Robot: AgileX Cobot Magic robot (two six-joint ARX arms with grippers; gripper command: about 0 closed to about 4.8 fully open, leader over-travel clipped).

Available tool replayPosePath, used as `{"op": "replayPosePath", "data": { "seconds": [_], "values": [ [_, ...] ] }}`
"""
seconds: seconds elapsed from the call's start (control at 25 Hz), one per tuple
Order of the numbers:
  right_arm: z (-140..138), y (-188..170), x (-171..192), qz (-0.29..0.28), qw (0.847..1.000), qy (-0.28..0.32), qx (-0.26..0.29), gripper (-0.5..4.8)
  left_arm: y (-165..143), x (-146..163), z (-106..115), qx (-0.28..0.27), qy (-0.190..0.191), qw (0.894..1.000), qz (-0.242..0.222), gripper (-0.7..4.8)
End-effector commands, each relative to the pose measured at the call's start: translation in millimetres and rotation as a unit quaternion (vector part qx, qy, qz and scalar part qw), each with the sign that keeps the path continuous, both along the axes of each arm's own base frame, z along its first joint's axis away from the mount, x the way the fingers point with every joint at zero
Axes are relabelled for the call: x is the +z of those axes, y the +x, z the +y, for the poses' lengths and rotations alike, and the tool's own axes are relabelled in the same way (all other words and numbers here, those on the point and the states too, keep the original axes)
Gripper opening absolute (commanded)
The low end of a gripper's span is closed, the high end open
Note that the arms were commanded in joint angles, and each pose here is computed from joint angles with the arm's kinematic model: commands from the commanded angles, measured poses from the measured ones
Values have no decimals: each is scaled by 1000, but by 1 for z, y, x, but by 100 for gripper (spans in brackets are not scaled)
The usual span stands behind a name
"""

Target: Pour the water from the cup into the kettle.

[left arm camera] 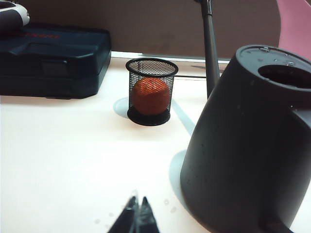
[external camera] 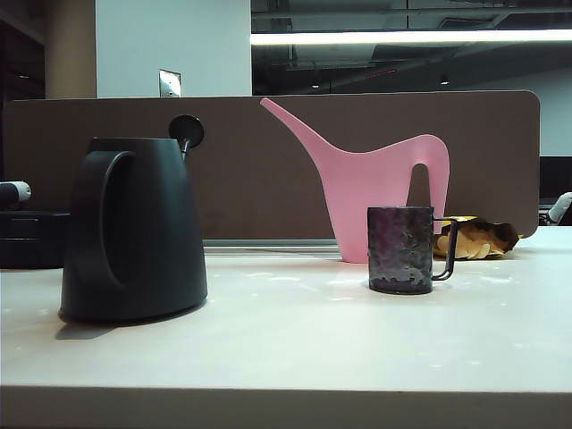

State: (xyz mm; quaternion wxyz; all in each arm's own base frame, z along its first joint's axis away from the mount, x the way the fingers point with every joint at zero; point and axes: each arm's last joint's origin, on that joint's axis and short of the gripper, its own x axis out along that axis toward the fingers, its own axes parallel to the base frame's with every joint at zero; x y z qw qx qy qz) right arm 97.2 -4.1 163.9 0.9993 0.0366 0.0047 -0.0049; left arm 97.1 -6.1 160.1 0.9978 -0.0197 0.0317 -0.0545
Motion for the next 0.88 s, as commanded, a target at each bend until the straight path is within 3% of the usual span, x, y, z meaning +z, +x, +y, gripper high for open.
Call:
{"op": "replayPosePath", "data": {
  "seconds": [0.04, 0.52, 0.68, 0.88],
  "values": [
    [0, 0, 2, -10, 1000, -1, 1, -5, 0, 1, 0, 0, 0, 1000, -6, -5],
    [0, 0, 2, -10, 1000, 5, 1, -6, 0, 2, 0, 0, 0, 1000, -6, -5],
    [2, -1, 4, -12, 999, 4, 33, -6, 0, 2, 0, -6, 0, 1000, -7, -5],
    [3, -7, 22, 0, 999, 7, 46, -6, -1, 2, -4, -75, -4, 997, -7, -5]
  ]
}}
